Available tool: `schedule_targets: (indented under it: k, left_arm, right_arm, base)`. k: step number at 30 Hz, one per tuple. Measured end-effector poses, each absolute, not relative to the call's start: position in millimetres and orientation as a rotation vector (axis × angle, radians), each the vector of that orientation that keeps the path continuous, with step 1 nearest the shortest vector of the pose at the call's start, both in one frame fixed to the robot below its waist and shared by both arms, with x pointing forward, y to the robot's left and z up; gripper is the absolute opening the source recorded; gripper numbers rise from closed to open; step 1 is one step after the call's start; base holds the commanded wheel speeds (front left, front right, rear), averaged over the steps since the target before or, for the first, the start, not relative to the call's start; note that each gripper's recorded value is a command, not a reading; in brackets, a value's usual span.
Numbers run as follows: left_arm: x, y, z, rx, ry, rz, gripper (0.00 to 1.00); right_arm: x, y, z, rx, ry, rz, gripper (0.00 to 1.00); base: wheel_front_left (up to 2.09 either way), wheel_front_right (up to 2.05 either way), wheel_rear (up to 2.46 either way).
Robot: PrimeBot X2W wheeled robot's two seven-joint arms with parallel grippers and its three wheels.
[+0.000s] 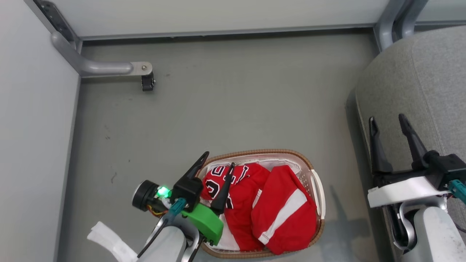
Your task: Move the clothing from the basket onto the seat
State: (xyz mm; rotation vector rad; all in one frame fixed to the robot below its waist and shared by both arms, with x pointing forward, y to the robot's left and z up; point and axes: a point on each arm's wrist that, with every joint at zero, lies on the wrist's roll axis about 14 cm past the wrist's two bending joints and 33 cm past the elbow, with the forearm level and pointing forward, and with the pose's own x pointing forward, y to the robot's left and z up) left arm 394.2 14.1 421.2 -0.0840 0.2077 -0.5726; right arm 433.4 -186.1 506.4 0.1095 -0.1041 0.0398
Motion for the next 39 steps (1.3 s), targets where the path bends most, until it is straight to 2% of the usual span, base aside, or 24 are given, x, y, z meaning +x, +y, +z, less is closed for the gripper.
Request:
schedule_targets:
  k: [7,16,27,39]
  left_arm:
    - [404,-16,347,0.046,0.398,-0.745,1.0]
    - [390,-33,263,0.098,0.618,-0.89,1.0]
    - [347,-65,200,0.034,0.811,-1.048,1.0]
    - [333,-76,156,-0.048,0.982,-1.027,1.0]
  right_arm:
    - [472,-205,498,0.099,-0.124,-0.011,1.0]
    - [500,-222,464,0.1,-0.086,-0.053,1.0]
    - [503,-242,405,0.09,0.034,-0.105,1.0]
    - [499,-259,372,0.074,0.109,-0.144,1.0]
  base:
    - [0.0,0.0,0.0]
    - [0.0,0.0,0.0]
    - [0.0,0.0,0.0]
    - [0.0,0.0,0.0]
